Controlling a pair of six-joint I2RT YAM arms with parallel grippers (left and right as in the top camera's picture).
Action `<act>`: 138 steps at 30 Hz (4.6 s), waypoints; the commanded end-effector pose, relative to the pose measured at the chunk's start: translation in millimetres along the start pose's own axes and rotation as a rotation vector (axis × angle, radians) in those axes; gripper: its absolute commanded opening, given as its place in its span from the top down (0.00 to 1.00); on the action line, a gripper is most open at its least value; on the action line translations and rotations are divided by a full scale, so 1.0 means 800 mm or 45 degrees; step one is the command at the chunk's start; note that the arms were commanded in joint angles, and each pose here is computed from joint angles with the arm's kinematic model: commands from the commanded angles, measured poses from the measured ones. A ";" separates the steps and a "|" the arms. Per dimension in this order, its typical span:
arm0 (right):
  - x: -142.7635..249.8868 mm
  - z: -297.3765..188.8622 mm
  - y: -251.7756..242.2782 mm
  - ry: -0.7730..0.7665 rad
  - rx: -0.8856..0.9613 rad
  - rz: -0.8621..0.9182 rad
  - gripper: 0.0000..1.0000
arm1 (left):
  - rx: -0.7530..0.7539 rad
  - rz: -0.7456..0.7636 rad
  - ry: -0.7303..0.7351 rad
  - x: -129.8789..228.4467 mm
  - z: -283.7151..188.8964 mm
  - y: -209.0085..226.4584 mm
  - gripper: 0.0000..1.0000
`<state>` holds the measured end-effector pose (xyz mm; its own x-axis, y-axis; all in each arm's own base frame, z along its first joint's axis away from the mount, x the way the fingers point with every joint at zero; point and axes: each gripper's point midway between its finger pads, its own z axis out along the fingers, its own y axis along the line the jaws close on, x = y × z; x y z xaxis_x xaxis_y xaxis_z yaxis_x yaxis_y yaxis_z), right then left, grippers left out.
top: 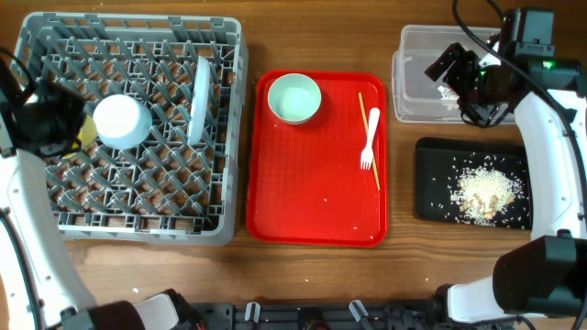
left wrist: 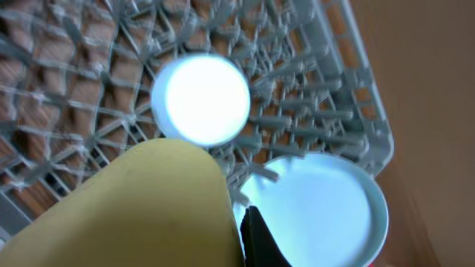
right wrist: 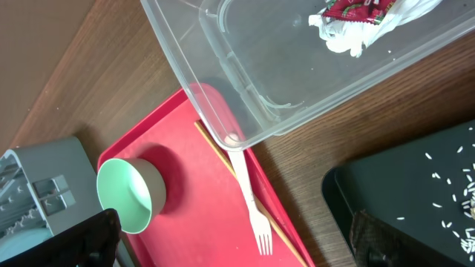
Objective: Sort waste into correct bins and load items into the dishwasher rack
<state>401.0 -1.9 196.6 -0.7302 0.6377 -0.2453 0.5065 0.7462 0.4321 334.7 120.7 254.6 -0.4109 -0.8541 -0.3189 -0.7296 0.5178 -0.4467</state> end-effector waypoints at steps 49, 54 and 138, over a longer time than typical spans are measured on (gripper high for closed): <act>0.001 0.004 -0.003 -0.001 0.017 0.014 0.00 | -0.039 -0.316 0.285 0.045 0.101 0.165 0.66; 0.001 0.004 -0.003 -0.001 0.017 0.014 0.00 | -0.043 -0.324 0.282 0.045 0.097 0.166 0.66; 0.001 0.004 -0.003 -0.001 0.017 0.013 0.00 | 0.243 0.149 0.331 0.147 0.062 0.035 0.96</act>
<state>401.0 -1.9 196.6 -0.7302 0.6377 -0.2453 0.5065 0.7462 0.4321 282.9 53.8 155.0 -0.5772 -0.8029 -0.1494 -0.6342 0.5559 -0.5373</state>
